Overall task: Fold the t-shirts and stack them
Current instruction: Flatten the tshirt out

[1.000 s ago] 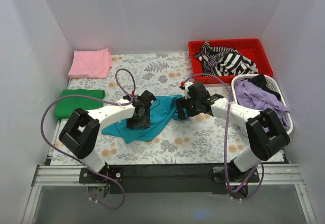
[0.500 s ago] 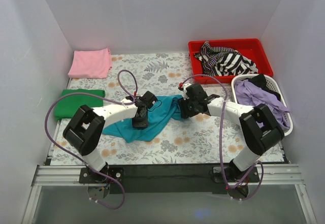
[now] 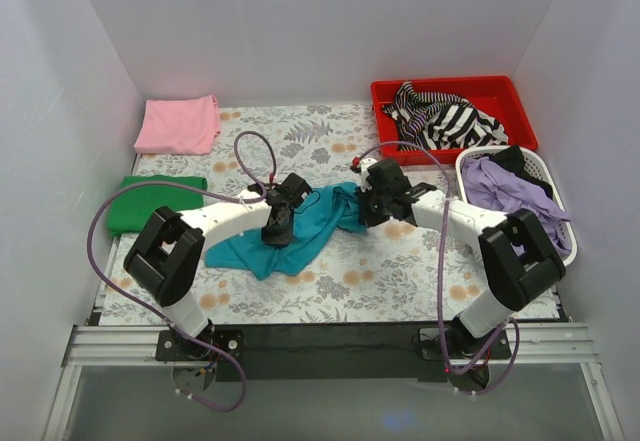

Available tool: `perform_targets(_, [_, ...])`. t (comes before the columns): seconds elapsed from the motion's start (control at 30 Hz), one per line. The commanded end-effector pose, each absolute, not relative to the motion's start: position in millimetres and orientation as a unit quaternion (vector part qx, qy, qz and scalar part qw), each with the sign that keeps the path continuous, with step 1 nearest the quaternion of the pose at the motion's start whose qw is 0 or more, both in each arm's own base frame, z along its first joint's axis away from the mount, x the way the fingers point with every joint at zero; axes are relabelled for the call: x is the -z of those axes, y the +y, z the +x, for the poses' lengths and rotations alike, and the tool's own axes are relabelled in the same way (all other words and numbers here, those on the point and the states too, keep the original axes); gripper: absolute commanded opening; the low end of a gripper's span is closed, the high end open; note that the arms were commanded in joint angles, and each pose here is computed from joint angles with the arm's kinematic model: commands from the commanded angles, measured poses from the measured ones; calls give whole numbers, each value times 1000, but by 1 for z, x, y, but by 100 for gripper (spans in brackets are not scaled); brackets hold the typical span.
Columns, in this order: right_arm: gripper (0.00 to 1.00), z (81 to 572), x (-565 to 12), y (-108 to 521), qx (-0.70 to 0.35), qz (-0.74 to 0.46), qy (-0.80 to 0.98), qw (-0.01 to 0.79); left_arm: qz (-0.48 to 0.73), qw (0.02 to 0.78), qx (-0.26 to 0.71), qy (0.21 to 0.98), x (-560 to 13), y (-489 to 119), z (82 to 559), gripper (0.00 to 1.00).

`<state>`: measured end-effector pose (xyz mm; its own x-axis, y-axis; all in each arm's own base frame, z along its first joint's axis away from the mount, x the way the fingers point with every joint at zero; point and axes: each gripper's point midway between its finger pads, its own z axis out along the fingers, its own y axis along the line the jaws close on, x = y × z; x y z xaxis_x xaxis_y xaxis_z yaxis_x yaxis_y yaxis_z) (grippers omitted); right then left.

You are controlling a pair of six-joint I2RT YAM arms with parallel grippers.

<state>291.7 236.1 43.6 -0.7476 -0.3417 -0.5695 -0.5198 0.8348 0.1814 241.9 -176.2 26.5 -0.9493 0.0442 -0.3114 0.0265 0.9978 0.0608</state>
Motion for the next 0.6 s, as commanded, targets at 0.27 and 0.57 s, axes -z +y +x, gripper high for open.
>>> perform_targets(0.27, [1, 270, -201, 249, -250, -294, 849, 360, 66, 288, 71, 953, -197, -209, 281, 0])
perform_targets(0.57, [1, 254, -279, 199, -199, -247, 831, 458, 39, 344, 50, 937, -268, -166, 258, 10])
